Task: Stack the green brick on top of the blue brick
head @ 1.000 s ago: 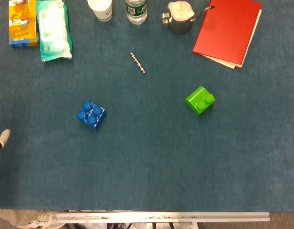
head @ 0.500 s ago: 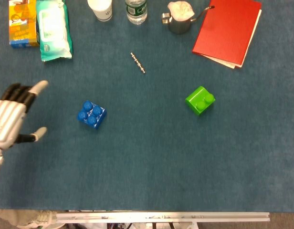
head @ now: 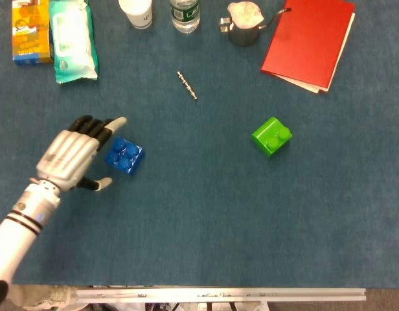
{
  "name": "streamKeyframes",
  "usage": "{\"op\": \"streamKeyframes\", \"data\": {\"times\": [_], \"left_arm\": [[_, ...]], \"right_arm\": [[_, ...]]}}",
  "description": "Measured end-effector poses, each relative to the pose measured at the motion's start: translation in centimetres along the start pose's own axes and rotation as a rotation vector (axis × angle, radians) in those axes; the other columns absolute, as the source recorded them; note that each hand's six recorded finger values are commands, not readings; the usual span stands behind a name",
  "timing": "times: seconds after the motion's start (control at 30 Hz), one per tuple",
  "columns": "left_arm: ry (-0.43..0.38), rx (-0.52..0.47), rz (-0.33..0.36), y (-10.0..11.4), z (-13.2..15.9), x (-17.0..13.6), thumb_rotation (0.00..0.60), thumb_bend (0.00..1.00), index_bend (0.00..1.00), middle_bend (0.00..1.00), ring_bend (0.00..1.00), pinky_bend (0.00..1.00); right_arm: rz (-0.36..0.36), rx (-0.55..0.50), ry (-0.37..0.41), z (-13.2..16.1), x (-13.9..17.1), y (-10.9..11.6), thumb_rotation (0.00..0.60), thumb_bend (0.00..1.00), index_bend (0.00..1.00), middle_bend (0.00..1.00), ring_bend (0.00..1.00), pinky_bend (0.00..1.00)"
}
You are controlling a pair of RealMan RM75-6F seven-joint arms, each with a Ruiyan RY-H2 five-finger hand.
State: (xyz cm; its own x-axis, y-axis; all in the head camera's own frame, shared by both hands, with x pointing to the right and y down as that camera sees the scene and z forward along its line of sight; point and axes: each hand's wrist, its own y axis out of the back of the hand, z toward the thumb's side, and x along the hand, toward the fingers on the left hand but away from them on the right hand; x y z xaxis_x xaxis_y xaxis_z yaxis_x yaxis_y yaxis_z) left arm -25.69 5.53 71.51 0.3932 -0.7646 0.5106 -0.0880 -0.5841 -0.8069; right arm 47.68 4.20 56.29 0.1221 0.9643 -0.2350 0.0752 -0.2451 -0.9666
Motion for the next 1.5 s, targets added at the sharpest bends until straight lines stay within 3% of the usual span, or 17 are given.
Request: {"op": "streamKeyframes", "data": {"times": [0.33,0.87,1.2,1.5], "left_arm": [[-0.016,-0.021,0.011,-0.9,2.1,3.4,0.6,0.16,0.0,0.09,0.12,0.09],[-0.044,0.037,0.001,-2.8,4.1,5.0,0.6,0.16,0.0,0.06,0.1,0.09],[0.021,0.12,0.005,-3.5,2.4,5.8,0.6,0.16,0.0,0.06,0.1,0.09],[0.135,0.163,0.023,-2.2,-1.4,5.3,0.6,0.16,0.0,0.08,0.12,0.09]], "right_arm": [[0.006,0.001,-0.016,-0.5,0.4,0.1,0.6,0.07,0.29,0.36,0.3,0.45],[0.009,0.001,-0.041,-1.4,1.0,0.3,0.6,0.07,0.29,0.36,0.3,0.45],[0.006,0.0,-0.047,-1.6,1.2,0.4,0.6,0.07,0.29,0.36,0.3,0.45],[0.008,-0.001,-0.045,-1.5,1.2,0.4,0.6,0.07,0.29,0.36,0.3,0.45]]}}
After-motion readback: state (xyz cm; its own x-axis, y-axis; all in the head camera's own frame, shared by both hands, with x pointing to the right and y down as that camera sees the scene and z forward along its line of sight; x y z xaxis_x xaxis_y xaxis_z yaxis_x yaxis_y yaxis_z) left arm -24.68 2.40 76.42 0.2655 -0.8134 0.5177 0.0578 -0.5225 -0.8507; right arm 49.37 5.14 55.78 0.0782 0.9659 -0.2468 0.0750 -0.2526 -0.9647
